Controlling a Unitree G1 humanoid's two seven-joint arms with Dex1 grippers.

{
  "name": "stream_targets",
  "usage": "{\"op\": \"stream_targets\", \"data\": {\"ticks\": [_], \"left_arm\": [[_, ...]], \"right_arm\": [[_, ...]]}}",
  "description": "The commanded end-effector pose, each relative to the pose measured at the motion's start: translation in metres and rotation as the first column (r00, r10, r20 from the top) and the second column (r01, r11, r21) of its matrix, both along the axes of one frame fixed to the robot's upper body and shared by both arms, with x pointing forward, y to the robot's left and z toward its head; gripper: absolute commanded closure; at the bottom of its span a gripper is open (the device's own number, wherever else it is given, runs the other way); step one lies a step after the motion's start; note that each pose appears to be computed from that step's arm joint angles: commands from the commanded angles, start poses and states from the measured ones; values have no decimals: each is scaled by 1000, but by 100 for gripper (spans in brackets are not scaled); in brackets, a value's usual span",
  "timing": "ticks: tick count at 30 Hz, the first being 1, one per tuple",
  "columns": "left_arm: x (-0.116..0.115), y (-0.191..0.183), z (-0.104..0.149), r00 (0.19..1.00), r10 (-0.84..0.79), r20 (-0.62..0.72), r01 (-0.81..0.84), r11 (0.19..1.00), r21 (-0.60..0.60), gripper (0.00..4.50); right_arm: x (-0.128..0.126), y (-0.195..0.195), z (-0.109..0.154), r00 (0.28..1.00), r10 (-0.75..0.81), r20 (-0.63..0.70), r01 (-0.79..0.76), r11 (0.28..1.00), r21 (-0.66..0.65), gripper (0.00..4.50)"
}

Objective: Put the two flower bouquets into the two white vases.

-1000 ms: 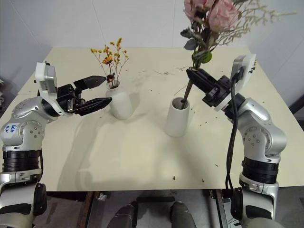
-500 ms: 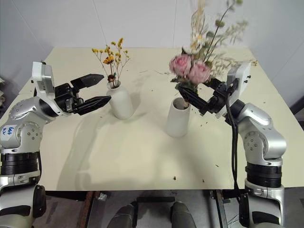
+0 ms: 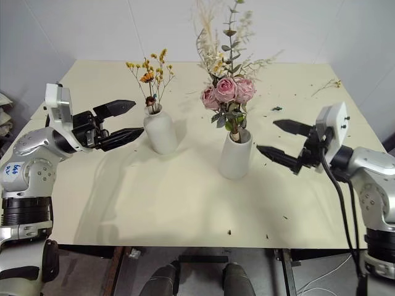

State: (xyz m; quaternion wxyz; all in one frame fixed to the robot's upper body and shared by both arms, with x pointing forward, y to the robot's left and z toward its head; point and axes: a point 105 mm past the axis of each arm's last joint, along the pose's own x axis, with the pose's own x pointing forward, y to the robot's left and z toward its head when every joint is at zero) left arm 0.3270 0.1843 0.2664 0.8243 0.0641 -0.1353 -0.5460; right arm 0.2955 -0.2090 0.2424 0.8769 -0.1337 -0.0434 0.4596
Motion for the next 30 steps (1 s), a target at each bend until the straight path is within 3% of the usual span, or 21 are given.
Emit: {"op": "stream_targets", "data": {"ticks": [1, 6, 30], "left_arm": [[-4, 16, 3, 999, 29, 28, -30, 998, 49, 0], [-1, 31, 0, 997, 73, 24, -74, 995, 64, 0], [2, 24, -8, 995, 93, 42, -94, 995, 20, 0]], "right_arm": [[-9, -19, 19, 996, -23, 86, 29, 997, -75, 2], [-6, -32, 22, 991, -49, 122, 63, 992, -107, 2], [5, -27, 20, 979, -70, 194, 90, 992, -93, 2]]}}
